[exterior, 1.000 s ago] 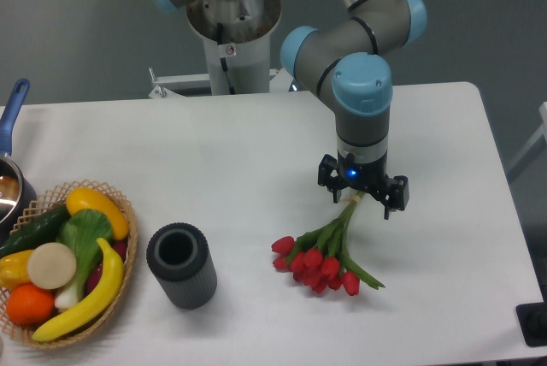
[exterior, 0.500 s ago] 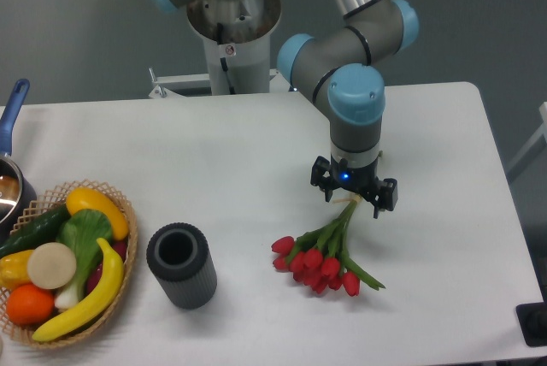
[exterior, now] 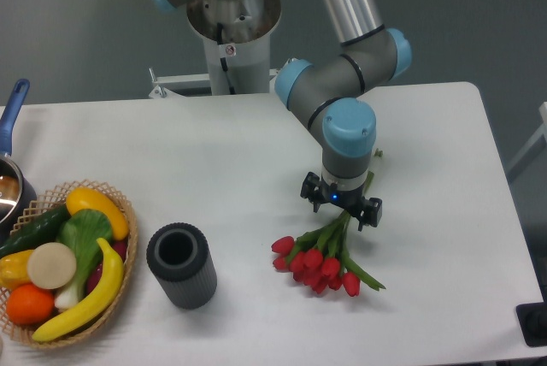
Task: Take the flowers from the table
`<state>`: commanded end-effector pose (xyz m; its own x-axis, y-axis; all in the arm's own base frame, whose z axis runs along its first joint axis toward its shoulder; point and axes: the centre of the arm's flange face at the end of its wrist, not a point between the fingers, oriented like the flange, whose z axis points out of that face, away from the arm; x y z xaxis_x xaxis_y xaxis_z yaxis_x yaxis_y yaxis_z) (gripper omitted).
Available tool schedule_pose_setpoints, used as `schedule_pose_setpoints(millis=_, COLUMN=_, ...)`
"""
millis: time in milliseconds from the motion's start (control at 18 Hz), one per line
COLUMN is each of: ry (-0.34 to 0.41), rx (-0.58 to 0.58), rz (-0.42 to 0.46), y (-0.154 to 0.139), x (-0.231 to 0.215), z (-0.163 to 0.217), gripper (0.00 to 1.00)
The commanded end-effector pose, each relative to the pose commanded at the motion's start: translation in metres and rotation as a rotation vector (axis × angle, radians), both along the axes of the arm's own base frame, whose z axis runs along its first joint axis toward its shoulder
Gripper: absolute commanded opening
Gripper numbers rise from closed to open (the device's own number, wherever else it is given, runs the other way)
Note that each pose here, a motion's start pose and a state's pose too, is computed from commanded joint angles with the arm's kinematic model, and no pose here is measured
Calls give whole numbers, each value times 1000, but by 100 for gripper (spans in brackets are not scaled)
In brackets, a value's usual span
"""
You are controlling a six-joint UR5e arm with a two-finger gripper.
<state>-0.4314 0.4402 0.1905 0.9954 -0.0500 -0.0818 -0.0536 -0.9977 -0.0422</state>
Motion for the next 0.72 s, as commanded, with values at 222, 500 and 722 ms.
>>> schedule_pose_setpoints(millis=222, ry=-5, rx=-1, rz=-6, y=10, x=-3, z=-8, gripper=36)
schedule_pose_setpoints(millis=500, ry=15, rx=16, rz=21, y=12, x=-5, z=2, gripper=12)
schedule_pose_setpoints(millis=722, ry=45, rx=44, rz=99, y=15, x=-7, z=25, gripper=0)
